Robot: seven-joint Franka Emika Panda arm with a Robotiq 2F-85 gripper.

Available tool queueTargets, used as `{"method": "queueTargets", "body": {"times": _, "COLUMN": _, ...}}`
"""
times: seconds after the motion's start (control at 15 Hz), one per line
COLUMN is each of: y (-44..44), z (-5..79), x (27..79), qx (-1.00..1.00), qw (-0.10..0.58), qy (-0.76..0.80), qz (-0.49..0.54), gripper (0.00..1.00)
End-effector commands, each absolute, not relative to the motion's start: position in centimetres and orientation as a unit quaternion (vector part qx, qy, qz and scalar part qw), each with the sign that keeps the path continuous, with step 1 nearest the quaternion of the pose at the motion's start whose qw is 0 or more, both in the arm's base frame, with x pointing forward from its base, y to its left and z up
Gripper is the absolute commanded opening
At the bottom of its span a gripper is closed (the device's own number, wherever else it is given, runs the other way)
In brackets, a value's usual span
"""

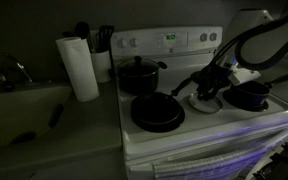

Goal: Take the lid from the stove and put it on the right black pot

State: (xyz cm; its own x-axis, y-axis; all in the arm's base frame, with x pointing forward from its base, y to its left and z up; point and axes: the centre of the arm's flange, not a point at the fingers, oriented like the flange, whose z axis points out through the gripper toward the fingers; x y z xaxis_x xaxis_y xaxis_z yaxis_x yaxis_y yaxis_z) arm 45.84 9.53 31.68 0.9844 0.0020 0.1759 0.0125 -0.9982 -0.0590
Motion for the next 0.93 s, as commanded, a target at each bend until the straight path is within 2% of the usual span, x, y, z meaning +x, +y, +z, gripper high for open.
{"method": "queueTargets", "body": {"times": 0.0, "y": 9.4, "z": 30.7, "x": 46.6, "qx": -0.996, "qw": 0.036, "qy": -0.007, "qz": -0.083, "gripper": 1.00}}
{"method": "queueTargets", "body": {"times": 0.13, "y": 9.3, "z": 30.6, "x": 46.6, "qx": -0.996, "qw": 0.036, "qy": -0.006, "qz": -0.081, "gripper": 1.00}}
{"method": "queueTargets", "body": {"times": 0.27, "y": 9.5, "z": 30.9, "x": 46.6, "qx": -0.996, "qw": 0.043, "qy": 0.003, "qz": -0.072, "gripper": 0.74}}
{"method": "queueTargets", "body": {"times": 0.73, "y": 10.3, "z": 31.8, "x": 46.9, "qx": -0.996, "qw": 0.040, "qy": 0.000, "qz": -0.074, "gripper": 0.23}}
{"method": "queueTargets", "body": {"times": 0.87, "y": 10.4, "z": 32.0, "x": 47.1, "qx": -0.997, "qw": 0.040, "qy": -0.001, "qz": -0.068, "gripper": 0.15}}
